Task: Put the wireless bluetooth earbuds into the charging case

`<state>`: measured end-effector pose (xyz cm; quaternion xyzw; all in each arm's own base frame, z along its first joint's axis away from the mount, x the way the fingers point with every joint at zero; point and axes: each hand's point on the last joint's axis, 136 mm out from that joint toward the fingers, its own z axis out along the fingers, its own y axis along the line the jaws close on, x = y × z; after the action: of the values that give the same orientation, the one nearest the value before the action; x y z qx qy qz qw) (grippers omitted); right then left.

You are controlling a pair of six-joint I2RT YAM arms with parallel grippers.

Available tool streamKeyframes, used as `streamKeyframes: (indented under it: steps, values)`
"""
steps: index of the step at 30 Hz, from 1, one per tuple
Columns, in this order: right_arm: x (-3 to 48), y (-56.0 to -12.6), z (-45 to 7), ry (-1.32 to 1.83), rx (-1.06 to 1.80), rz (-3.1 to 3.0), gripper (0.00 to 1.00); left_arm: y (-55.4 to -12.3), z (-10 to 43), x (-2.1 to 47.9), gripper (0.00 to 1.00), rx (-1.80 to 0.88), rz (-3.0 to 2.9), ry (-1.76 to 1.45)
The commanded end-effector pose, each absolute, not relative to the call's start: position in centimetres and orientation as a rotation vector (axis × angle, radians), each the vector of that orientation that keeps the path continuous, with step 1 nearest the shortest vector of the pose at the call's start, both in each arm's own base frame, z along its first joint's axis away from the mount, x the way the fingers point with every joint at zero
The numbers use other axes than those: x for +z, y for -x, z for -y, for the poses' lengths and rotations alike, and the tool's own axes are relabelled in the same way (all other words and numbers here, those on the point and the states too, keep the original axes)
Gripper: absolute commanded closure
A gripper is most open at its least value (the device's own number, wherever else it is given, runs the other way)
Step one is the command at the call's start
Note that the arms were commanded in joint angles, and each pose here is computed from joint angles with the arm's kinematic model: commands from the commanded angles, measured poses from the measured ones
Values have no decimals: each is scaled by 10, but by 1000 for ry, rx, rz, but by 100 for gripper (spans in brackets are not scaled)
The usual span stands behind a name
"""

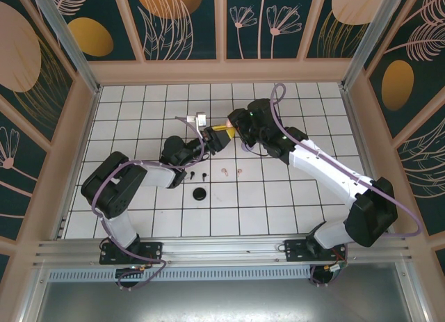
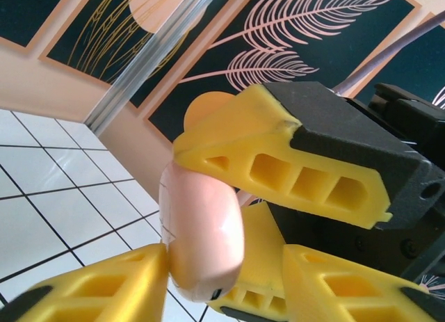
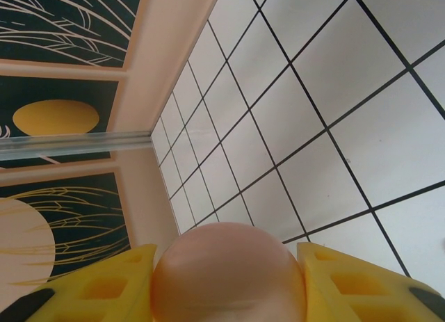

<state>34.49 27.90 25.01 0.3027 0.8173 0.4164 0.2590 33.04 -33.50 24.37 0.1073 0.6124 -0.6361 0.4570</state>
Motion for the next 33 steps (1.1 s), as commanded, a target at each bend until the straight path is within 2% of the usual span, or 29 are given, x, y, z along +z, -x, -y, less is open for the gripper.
streamKeyframes:
  steps: [1,8,15,17,26,29,31,33]
  values:
    - [271,-350,-285,-809,1180,-2158,75,-332,338,263,59,-1584,-1425,-286]
    - [270,-349,-286,-804,1184,-2162,75,-335,339,262,63,-1581,-1423,-269]
    - [270,-349,-286,-804,1185,-2162,76,-339,337,267,63,-1578,-1403,-240]
    - [271,-349,-286,-804,1187,-2158,76,-340,337,267,70,-1578,-1401,-238]
    - [273,-349,-287,-799,1196,-2152,74,-340,336,263,87,-1585,-1411,-228]
    - [277,-349,-286,-787,1199,-2142,63,-340,337,262,99,-1590,-1413,-226]
    - [283,-350,-284,-774,1197,-2129,46,-340,337,262,100,-1592,-1415,-224]
    - [291,-352,-278,-769,1190,-2104,33,-340,337,261,100,-1593,-1422,-223]
